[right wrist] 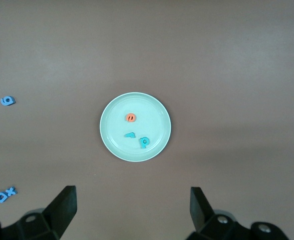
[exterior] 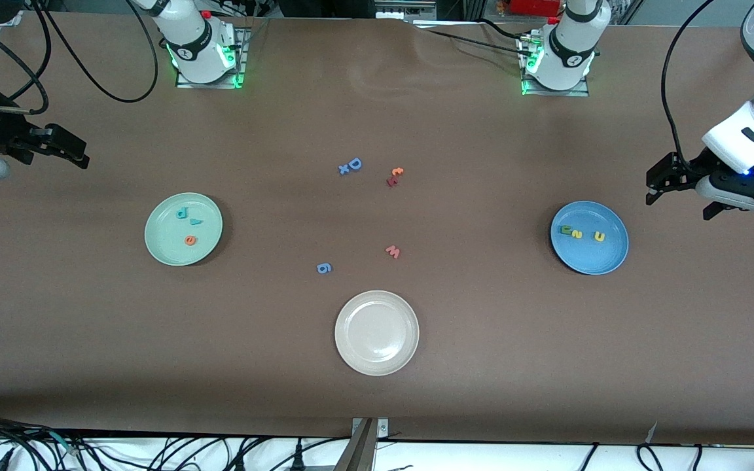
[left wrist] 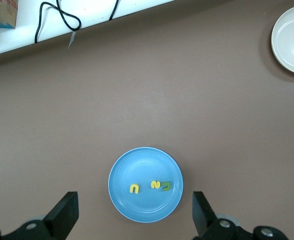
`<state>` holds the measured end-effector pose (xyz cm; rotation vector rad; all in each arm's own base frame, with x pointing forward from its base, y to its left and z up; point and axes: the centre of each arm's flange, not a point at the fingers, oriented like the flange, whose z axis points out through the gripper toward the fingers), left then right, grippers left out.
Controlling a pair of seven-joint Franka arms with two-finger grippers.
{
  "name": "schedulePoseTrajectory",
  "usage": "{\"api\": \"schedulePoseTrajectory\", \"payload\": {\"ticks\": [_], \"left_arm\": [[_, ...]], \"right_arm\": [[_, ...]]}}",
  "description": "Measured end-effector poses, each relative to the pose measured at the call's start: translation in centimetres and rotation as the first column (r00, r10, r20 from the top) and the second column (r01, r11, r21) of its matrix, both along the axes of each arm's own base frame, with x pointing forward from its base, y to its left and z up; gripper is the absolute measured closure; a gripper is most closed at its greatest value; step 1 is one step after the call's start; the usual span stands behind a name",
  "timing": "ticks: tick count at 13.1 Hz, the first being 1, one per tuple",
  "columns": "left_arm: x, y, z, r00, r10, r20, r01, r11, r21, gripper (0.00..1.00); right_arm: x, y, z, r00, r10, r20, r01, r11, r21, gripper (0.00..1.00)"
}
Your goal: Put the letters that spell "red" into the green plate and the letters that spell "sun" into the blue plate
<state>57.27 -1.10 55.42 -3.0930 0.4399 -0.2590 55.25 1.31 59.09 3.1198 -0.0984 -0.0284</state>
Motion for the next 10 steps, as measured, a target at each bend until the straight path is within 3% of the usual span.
{"api": "schedulePoseTrajectory", "payload": {"ticks": [10], "left_arm": [[0.01,-0.08,0.07,1.0,0.002,0.001,-0.002,1.0,0.001,0.0]], "right_arm": [[0.01,0.14,-0.03,1.0,0.003,0.0,-0.003,1.0,0.0,0.0]]}}
